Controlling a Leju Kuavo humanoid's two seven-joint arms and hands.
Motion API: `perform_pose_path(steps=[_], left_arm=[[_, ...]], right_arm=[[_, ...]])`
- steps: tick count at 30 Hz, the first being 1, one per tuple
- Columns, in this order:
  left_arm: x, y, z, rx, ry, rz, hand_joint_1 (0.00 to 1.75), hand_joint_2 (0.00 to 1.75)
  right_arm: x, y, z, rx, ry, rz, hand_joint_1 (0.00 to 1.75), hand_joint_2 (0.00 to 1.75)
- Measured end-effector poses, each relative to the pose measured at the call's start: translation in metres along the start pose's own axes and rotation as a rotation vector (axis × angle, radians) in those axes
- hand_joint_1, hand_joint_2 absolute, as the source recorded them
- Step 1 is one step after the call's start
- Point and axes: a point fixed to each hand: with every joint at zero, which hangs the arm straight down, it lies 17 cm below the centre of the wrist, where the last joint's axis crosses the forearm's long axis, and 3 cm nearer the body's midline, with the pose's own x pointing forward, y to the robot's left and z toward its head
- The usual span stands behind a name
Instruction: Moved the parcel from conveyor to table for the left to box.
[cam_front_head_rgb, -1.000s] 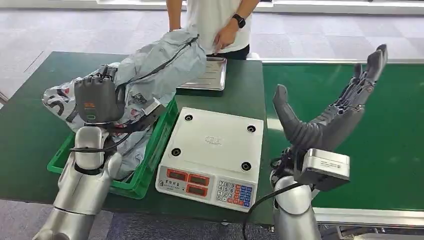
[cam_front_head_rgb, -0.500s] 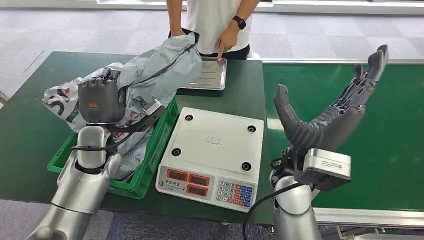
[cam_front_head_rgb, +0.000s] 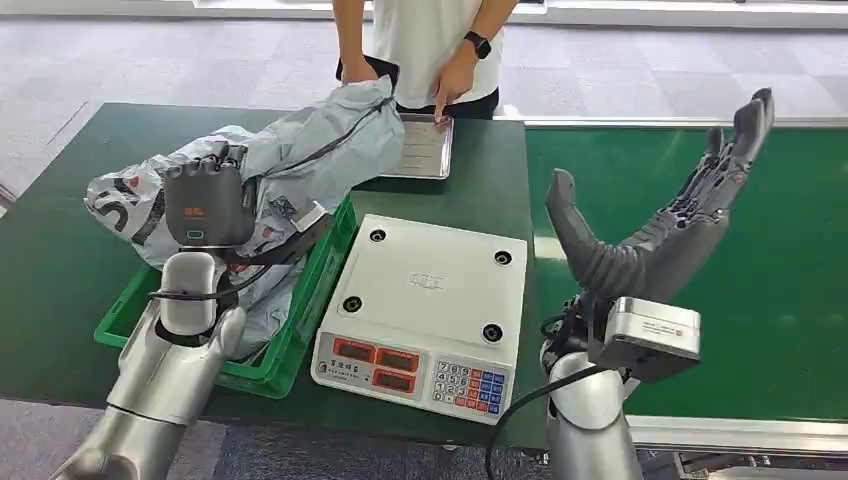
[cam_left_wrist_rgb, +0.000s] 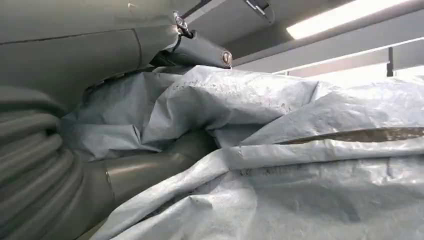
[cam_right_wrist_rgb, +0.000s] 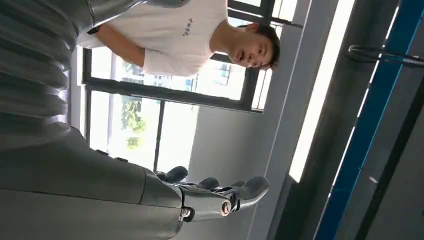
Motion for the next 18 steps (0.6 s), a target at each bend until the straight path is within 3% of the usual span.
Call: perform_pose_path(steps=[18], left_arm=[[-0.013, -0.001, 0.002, 0.001, 0.066, -0.018, 1.75, 1.75]], right_arm=[[0.002, 0.001, 0.000, 0.008, -0.006, 0.006, 0.00, 1.75]])
